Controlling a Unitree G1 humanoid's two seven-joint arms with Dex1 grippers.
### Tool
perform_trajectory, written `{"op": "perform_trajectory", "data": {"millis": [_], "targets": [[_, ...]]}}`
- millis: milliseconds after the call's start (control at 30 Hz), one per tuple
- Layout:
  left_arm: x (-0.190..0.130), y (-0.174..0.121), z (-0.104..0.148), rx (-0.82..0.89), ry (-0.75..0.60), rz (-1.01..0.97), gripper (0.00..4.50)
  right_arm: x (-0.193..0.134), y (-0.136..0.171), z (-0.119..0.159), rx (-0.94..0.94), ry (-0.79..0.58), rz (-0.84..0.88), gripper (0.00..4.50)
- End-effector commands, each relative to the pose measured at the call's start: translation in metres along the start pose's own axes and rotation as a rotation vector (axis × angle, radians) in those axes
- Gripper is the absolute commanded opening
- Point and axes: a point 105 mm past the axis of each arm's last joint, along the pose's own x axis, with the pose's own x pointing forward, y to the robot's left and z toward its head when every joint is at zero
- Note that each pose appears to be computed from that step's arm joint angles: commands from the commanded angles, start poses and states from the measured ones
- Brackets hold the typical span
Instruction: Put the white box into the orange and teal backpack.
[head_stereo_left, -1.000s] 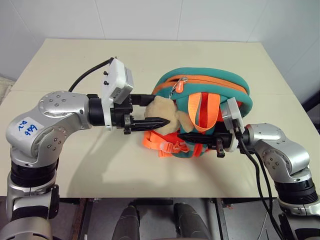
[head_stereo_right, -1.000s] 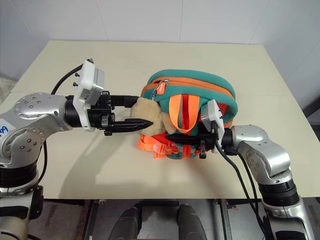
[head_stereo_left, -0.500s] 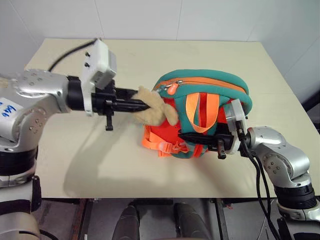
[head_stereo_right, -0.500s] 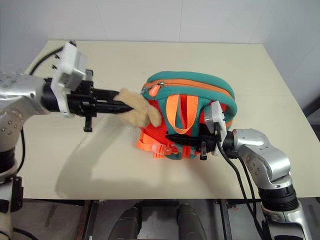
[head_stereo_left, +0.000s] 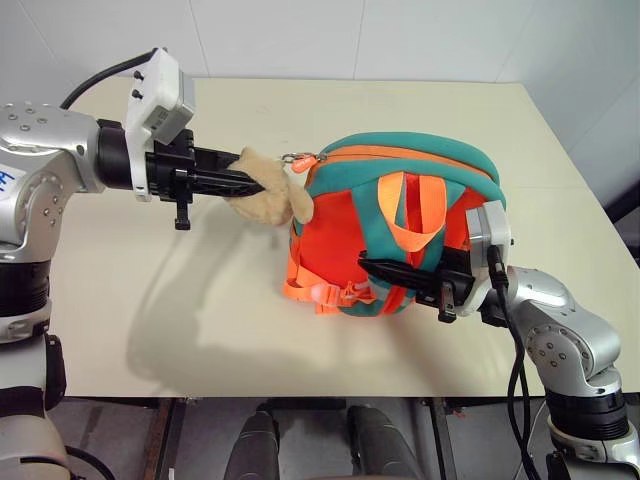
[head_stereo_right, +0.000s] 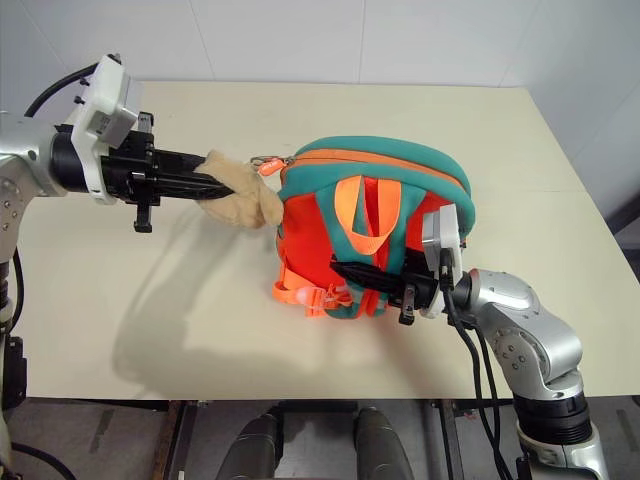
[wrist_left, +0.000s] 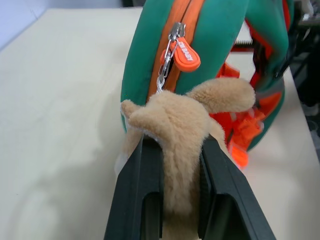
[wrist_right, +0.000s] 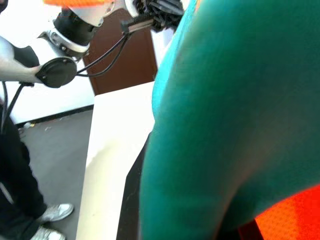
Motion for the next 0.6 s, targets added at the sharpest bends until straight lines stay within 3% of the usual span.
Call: {"op": "perform_trajectory", "data": {"millis": [33, 333, 600], "targets": [[-0.013, 0.011, -0.007, 0.013, 0.056, 0.036, 0.40, -0.003, 0.007, 0.016, -0.063, -0.061, -0.001, 0.00], [-0.005, 0.018, -0.057, -0.061, 0.183, -0.017, 0.40, -0.002, 0.005, 0.012, -0.062, -0.042, -0.014, 0.00], [0.013, 0.010, -0.087, -0.095, 0.255, -0.118, 0.40, -0.001, 0.005, 0.011, -0.064, -0.033, -0.013, 0.00]]}}
